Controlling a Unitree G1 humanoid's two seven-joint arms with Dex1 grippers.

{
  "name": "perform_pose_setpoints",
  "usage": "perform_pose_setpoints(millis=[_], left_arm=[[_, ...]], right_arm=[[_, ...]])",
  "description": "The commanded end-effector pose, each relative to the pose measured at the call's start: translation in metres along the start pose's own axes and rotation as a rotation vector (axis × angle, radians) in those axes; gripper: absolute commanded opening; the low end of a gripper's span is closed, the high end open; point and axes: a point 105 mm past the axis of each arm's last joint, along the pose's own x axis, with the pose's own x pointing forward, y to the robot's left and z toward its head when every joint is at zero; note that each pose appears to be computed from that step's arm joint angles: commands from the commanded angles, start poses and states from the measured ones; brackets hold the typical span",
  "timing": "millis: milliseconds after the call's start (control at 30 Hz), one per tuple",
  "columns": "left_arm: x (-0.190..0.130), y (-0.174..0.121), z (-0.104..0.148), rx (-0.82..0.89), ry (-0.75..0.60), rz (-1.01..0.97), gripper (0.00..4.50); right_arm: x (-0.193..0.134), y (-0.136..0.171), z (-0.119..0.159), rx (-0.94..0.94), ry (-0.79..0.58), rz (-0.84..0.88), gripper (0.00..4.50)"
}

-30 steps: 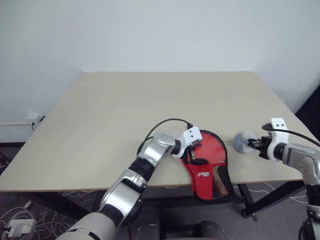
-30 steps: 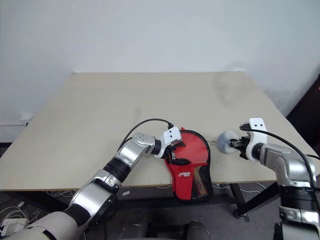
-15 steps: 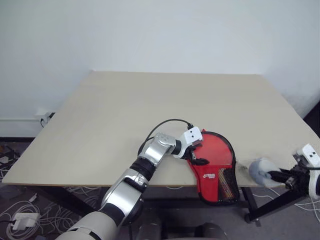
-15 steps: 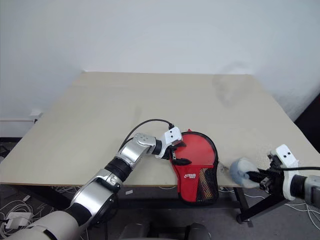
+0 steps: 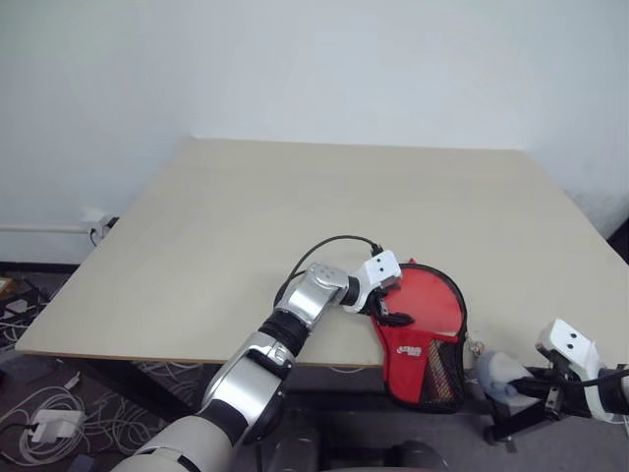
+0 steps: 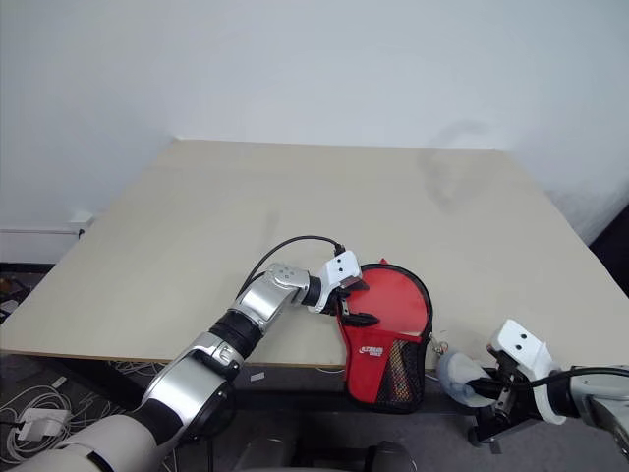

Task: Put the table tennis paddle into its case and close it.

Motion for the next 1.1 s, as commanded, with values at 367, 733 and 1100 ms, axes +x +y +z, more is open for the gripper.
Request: perform_pose_setpoints(millis=[367,733,1100], left_arm=[[0.016,0.013,0.047,0.254,0.109,0.019,4.5],[0.02,0.003,-0.011,0.239,0.339,-0.072,4.5],[0.024,-0.004,-0.021,0.21,0.357,-0.097,4.5]], right_arm=[[0.018,0.002,0.002,0.053,-0.007,-0.016,0.17],[0.002,0.014,0.0,0.051,-0.043,0.018,0.17],[-0.026,0.034,0.005,0.053,-0.091,0.097,0.17]])
